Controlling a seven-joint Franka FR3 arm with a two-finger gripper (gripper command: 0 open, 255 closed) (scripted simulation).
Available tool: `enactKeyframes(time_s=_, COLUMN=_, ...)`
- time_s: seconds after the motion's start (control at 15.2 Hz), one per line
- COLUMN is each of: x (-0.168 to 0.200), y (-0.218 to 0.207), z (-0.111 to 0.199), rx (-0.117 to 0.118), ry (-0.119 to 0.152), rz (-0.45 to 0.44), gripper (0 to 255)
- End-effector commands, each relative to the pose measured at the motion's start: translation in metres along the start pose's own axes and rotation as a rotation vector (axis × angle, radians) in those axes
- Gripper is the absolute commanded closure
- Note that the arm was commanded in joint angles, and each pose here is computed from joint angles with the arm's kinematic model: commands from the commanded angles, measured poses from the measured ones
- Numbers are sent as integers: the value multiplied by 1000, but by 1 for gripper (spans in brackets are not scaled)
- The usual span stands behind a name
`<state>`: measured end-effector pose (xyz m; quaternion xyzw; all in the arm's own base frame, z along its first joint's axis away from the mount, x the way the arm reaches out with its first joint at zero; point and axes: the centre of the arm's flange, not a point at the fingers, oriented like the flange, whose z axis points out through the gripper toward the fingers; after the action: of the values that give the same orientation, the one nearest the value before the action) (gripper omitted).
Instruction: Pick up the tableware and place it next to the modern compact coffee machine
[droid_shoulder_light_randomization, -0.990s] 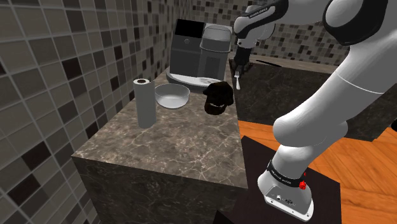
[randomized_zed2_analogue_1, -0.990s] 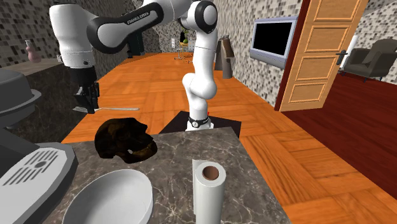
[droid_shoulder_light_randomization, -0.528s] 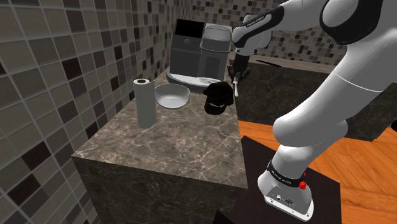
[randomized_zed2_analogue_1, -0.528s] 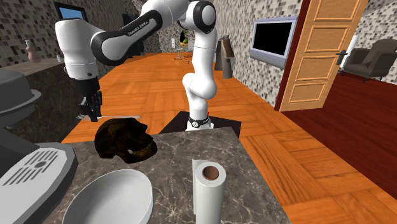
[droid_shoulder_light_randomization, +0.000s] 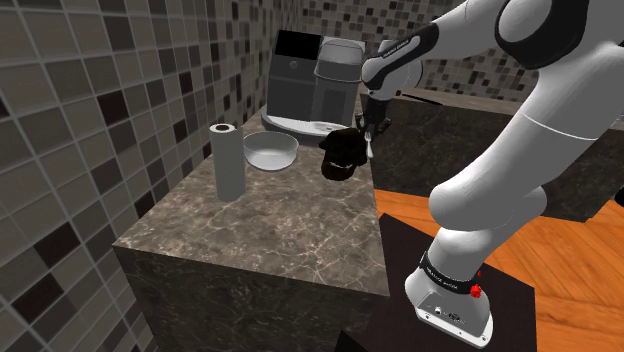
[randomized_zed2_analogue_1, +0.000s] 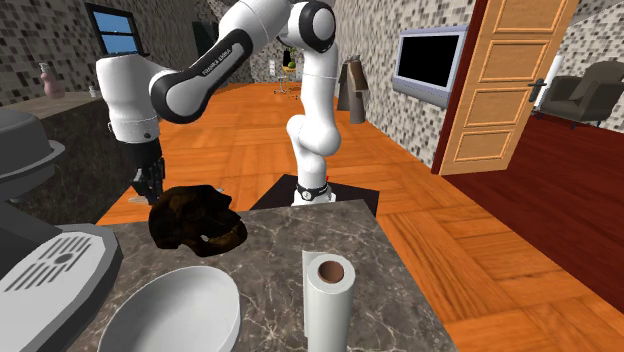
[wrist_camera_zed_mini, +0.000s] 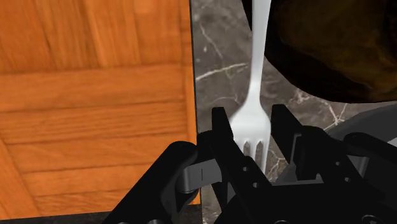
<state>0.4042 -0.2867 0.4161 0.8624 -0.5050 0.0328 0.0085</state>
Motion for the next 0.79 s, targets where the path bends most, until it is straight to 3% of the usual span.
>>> enactKeyframes(time_s=0.0, x=-1, y=1, z=10, rx=0, ry=0, rz=0, gripper=255)
enactKeyframes(time_s=0.73, x=-5, y=2, z=68, rx=0, ry=0, rz=0, gripper=255)
